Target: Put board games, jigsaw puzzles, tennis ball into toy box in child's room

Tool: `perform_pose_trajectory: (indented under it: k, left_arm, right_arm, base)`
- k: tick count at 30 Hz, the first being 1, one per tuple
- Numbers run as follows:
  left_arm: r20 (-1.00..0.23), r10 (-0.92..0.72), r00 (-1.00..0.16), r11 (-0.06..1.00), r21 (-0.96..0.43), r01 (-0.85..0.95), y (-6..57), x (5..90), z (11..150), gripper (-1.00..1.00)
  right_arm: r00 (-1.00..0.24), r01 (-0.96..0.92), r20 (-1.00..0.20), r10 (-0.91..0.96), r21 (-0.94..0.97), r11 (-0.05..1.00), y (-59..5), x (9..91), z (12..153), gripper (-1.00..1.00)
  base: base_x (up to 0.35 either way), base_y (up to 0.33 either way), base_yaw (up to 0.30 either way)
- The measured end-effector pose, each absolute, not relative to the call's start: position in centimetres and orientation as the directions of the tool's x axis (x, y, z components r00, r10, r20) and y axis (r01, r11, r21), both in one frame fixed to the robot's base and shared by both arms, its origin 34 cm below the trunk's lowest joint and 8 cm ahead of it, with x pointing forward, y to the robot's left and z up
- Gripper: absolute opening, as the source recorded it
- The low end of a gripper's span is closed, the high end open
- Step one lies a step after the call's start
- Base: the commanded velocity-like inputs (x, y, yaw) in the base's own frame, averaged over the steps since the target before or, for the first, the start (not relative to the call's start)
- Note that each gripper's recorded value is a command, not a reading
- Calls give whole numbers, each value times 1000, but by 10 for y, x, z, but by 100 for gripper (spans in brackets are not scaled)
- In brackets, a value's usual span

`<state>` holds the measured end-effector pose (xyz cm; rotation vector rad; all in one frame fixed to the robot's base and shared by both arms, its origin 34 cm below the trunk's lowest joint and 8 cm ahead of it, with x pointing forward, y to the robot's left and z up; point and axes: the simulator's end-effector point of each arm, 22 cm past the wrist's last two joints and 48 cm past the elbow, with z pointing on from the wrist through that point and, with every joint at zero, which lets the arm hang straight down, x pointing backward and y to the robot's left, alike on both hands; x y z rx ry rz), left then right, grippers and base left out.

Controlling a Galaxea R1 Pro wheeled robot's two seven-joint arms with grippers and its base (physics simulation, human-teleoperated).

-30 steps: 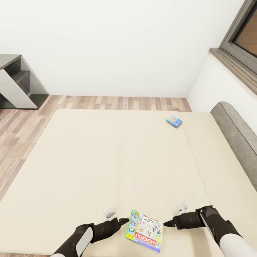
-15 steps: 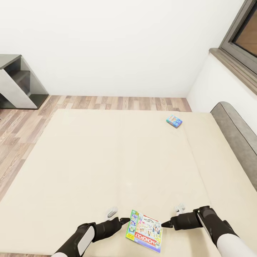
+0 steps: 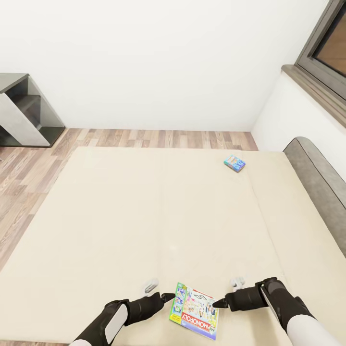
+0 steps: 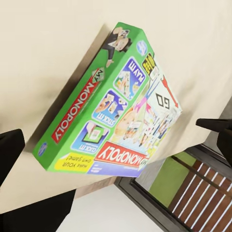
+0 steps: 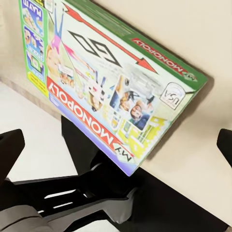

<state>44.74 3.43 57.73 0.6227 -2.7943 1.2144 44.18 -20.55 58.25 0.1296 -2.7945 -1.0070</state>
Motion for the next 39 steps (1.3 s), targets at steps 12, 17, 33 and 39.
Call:
perform_pose_trajectory:
  k: [12,17,33,39]
  left_arm:
    - [184,-347,-920,616,-694,-372,35,448,577,100]
    - [183,-348,-920,617,-694,-371,35,449,577,100]
    - [186,-359,-915,636,-669,-386,31,455,573,100]
    - [205,-366,-908,637,-655,-405,26,454,571,100]
  right_arm:
    - [-982,-22,130,-139,649,760,-196,441,583,100]
    - [-982,-21,131,-140,652,758,-194,441,583,100]
    - [-981,-21,130,-141,656,754,-190,441,584,100]
    - [-982,-22,129,-141,657,754,-189,441,584,100]
  base:
    - [0,0,0]
    - [0,0,0]
    - [0,0,0]
    - [0,0,0]
